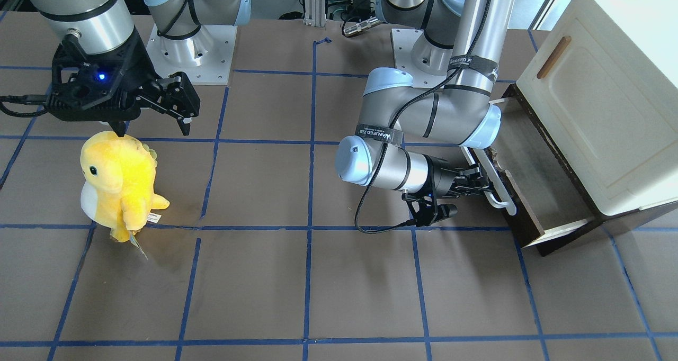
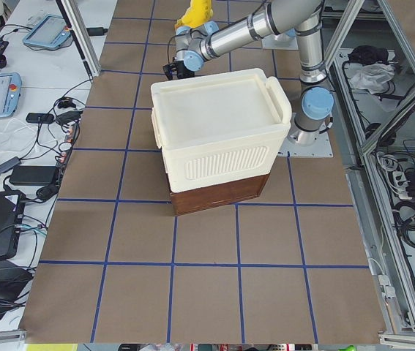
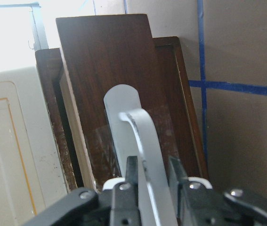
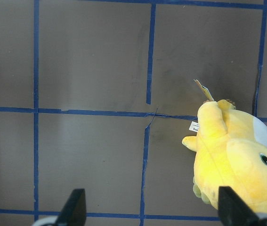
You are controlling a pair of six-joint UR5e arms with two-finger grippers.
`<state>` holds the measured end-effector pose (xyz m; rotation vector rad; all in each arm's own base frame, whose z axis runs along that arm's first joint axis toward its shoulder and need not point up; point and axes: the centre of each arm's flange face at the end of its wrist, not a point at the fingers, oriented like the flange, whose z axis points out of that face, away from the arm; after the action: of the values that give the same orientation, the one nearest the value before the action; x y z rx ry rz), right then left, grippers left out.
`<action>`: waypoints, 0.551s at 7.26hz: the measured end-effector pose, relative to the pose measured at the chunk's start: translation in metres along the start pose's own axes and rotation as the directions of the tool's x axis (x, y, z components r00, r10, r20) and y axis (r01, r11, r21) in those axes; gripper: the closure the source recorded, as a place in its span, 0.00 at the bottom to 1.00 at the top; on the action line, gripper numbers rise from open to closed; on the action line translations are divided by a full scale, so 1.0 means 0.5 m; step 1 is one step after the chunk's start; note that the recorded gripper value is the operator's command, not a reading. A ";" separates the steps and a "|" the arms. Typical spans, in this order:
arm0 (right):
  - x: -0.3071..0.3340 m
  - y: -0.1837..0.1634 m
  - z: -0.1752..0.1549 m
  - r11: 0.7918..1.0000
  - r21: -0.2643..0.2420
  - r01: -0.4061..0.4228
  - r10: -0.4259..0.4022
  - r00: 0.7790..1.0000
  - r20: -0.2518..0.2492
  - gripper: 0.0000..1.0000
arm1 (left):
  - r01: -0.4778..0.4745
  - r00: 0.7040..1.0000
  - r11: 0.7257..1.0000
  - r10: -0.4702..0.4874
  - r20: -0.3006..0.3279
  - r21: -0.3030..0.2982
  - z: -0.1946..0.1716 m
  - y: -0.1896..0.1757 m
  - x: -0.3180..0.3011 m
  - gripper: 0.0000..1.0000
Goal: Pull drawer sideways
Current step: 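Open the left gripper and lift it off the handle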
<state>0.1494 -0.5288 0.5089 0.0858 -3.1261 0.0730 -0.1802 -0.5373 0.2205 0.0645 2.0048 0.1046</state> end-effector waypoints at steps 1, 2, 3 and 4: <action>0.000 0.000 0.000 1.000 0.000 0.000 0.000 1.000 0.000 0.00 | 0.000 1.000 1.000 0.000 -0.006 -0.001 -0.002 -0.001 0.000 0.25; 0.000 0.000 0.000 1.000 0.000 0.000 0.000 1.000 0.000 0.00 | -0.006 1.000 1.000 0.006 -0.031 0.000 -0.015 -0.004 -0.005 0.19; 0.000 0.000 0.000 1.000 0.000 0.000 0.000 1.000 0.000 0.00 | -0.025 0.996 1.000 0.026 -0.084 0.015 -0.052 -0.012 -0.027 0.15; 0.000 0.000 0.000 1.000 0.000 0.000 0.000 1.000 0.000 0.00 | -0.039 0.984 0.998 0.046 -0.172 0.043 -0.110 -0.021 -0.069 0.15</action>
<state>0.1494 -0.5288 0.5090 0.0859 -3.1261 0.0732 -0.2156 -0.5532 0.2738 0.1274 2.1803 0.1006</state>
